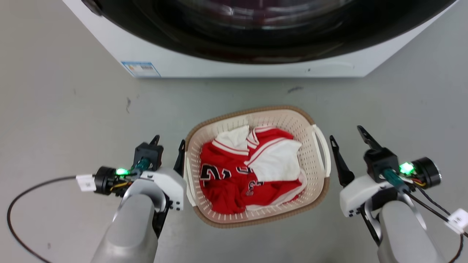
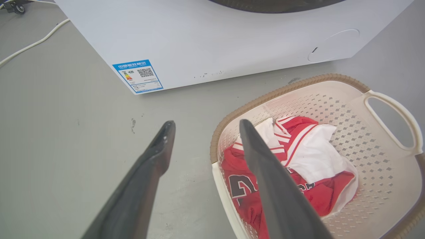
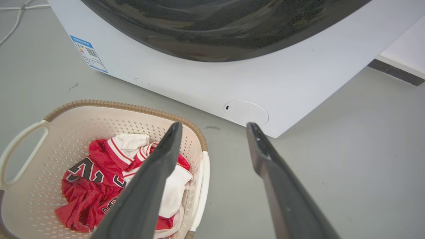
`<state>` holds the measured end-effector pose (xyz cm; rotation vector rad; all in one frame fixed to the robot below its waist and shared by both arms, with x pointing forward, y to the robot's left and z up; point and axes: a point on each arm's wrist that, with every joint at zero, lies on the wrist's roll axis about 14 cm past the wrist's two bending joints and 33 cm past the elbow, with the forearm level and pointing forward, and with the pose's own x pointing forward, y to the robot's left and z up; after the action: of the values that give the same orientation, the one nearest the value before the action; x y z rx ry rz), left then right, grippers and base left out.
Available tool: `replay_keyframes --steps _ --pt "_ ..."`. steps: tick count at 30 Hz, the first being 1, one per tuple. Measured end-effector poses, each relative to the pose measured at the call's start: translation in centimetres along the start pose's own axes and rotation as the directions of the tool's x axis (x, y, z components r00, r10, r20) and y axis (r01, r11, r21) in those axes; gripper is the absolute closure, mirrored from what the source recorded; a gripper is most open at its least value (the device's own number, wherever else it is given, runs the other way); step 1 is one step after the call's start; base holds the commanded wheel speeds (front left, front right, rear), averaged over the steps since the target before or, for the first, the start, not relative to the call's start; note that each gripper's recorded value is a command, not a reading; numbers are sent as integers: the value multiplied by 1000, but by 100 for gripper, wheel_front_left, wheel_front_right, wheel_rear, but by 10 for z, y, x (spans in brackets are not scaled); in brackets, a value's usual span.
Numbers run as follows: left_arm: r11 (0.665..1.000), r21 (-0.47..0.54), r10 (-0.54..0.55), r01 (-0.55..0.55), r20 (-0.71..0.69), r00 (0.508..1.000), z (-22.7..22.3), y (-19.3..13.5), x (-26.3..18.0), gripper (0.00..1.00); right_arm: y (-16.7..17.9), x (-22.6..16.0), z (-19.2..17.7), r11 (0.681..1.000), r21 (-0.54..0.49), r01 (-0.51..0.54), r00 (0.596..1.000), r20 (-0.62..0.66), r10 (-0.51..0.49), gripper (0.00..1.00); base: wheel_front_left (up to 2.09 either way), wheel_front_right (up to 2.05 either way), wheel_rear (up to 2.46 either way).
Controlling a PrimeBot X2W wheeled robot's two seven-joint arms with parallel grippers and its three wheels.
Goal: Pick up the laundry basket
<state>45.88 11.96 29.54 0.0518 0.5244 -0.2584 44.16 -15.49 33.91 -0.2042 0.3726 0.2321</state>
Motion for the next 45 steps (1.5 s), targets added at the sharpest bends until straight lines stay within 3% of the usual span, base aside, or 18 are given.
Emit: replay_keyframes --steps 9,21,38,39,40,41,45 --pt "999 3 -43 44 -186 982 -61 -2 25 0 17 26 -72 997 5 -79 973 -216 79 0 0 0 0" --pt "996 -20 -90 89 -351 932 -123 -11 46 0 26 44 -135 992 32 -121 918 -378 124 0 0 0 0" --pt "992 -32 -121 119 -430 895 -157 -21 56 0 34 38 -186 987 65 -150 836 -525 162 0 0 0 0" --pt "992 -33 -122 120 -432 894 -158 -21 56 8 35 37 -187 986 66 -152 834 -527 164 53 0 0 0" --pt "992 -33 -123 121 -429 895 -157 -21 57 58 35 38 -188 986 68 -153 832 -530 165 93 0 0 0" --pt "992 -32 -125 124 -429 895 -156 -22 58 100 36 37 -190 985 71 -157 825 -538 171 100 0 0 0" --pt "991 -44 -133 126 -434 891 -157 -26 57 100 39 33 -194 984 91 -153 812 -557 177 100 0 0 0"
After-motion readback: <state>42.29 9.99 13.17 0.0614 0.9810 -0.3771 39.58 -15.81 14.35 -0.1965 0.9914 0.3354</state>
